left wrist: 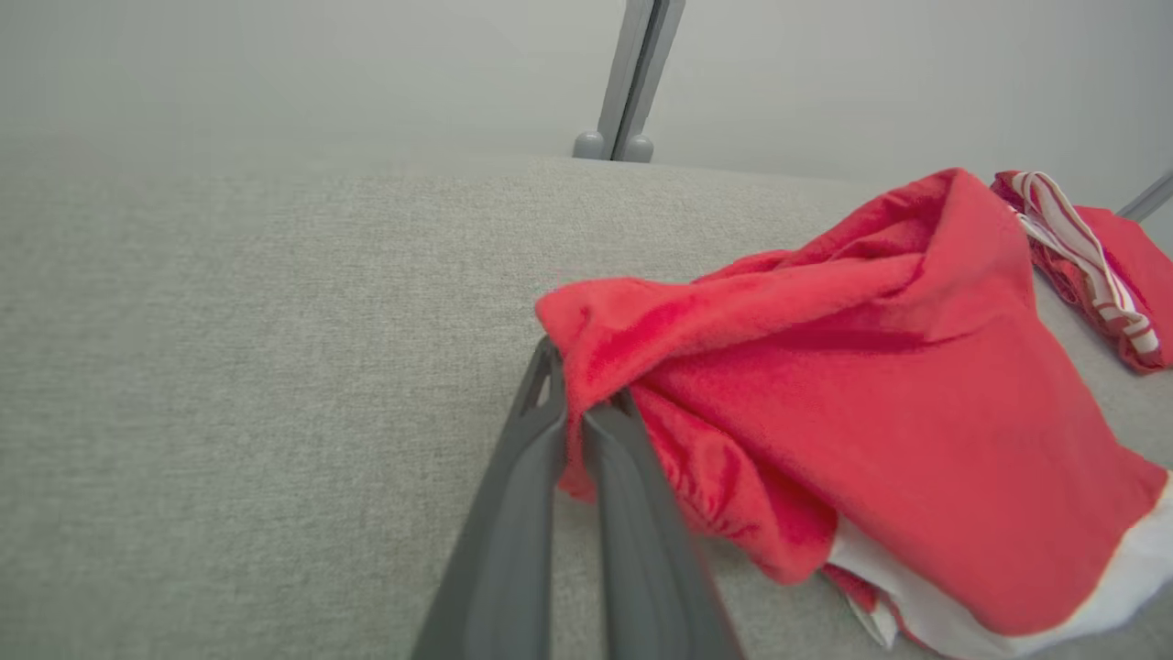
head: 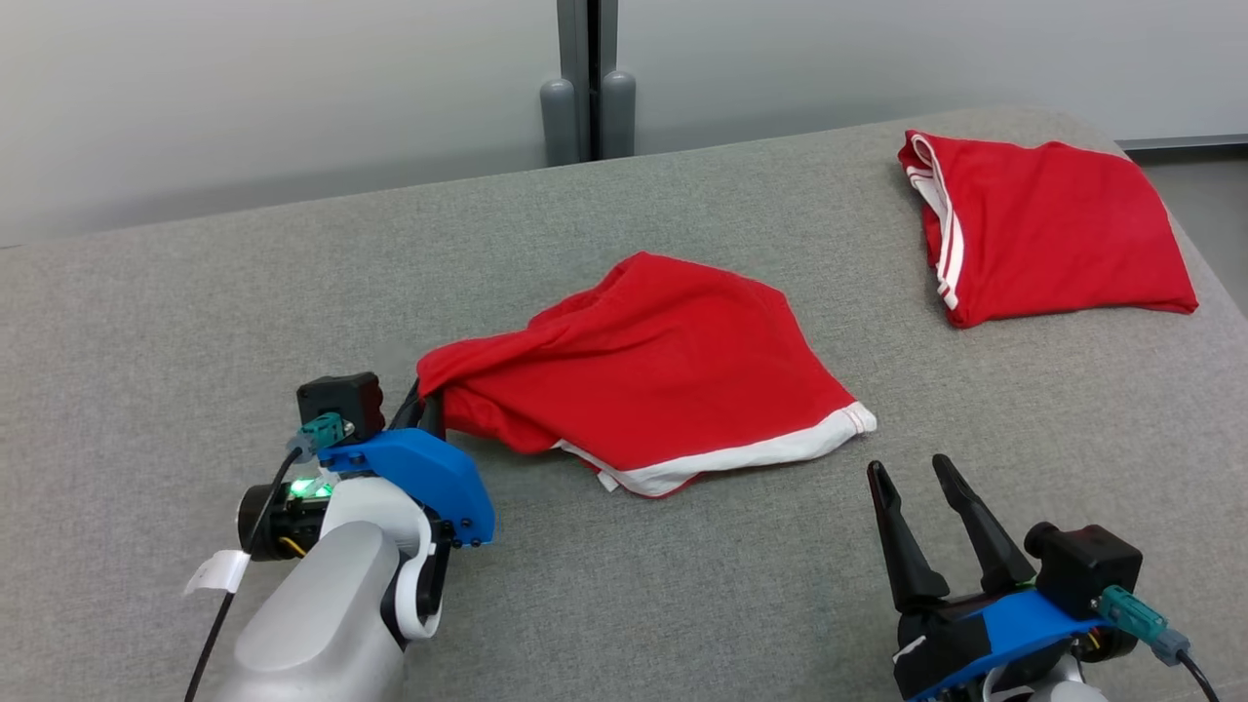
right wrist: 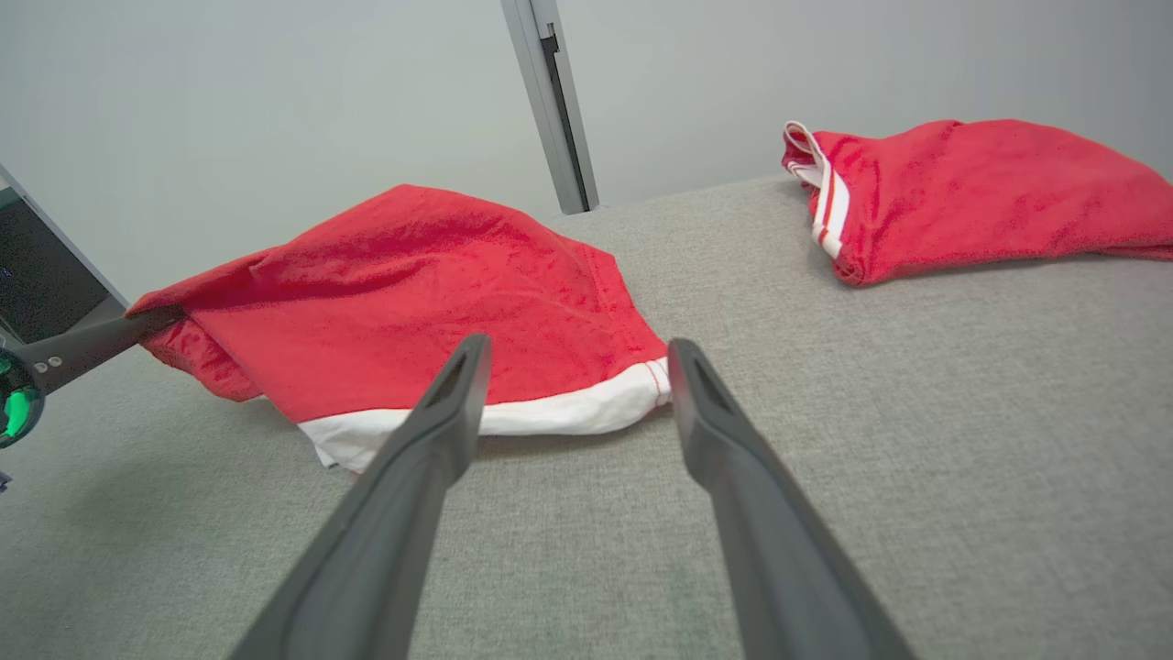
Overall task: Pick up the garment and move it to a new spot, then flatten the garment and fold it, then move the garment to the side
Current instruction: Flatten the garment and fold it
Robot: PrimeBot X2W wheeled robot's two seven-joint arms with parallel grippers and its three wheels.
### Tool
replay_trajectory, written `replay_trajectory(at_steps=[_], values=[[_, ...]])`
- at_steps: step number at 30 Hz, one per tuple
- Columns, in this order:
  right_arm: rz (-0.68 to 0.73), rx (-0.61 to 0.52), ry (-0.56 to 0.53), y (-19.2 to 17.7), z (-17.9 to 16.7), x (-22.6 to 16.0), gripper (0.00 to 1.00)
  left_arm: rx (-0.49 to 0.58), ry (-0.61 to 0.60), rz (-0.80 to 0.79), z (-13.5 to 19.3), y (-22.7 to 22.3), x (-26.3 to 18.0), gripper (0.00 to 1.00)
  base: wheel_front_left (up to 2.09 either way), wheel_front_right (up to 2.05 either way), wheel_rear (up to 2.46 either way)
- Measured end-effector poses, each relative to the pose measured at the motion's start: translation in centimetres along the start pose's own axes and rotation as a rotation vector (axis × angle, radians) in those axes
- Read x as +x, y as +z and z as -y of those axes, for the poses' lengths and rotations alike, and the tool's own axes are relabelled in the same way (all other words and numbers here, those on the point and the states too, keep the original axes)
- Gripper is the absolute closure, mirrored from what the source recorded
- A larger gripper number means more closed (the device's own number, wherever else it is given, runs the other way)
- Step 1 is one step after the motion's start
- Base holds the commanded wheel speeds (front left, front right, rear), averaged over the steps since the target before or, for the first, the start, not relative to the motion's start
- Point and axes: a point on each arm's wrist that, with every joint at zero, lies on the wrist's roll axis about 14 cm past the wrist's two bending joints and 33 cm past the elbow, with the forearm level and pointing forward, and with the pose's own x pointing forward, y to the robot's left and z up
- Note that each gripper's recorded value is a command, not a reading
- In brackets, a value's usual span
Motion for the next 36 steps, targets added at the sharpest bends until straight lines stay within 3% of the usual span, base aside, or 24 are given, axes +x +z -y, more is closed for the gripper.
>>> replay_trajectory(at_steps=[4,11,16,23,30,36], values=[[0.004,0.0,0.008,0.1,-0.2,0.2,0.0,-0.028,0.025,0.024,-0.7,0.6,-0.5,1.0,0.0,0.0,0.0],[0.007,0.0,0.012,0.3,-0.4,0.2,0.0,-0.084,-0.079,0.115,1.3,2.7,-3.5,1.0,0.0,0.0,0.0],[0.006,-0.001,0.021,0.2,-0.6,0.3,0.0,-0.109,-0.142,0.124,3.4,3.5,-6.7,1.0,0.0,0.0,0.0],[0.0,-0.005,0.021,0.1,-0.6,0.3,0.0,-0.161,-0.127,0.059,3.5,2.6,-10.0,1.0,0.0,0.0,0.0],[-0.008,-0.006,0.014,-0.1,-0.4,0.3,0.0,-0.081,-0.011,-0.082,-0.4,-1.0,-7.7,1.0,0.0,0.0,0.0],[-0.009,-0.014,0.005,0.0,0.0,0.2,0.0,-0.064,0.033,-0.084,-1.6,-1.2,-3.6,1.0,0.0,0.0,0.0]])
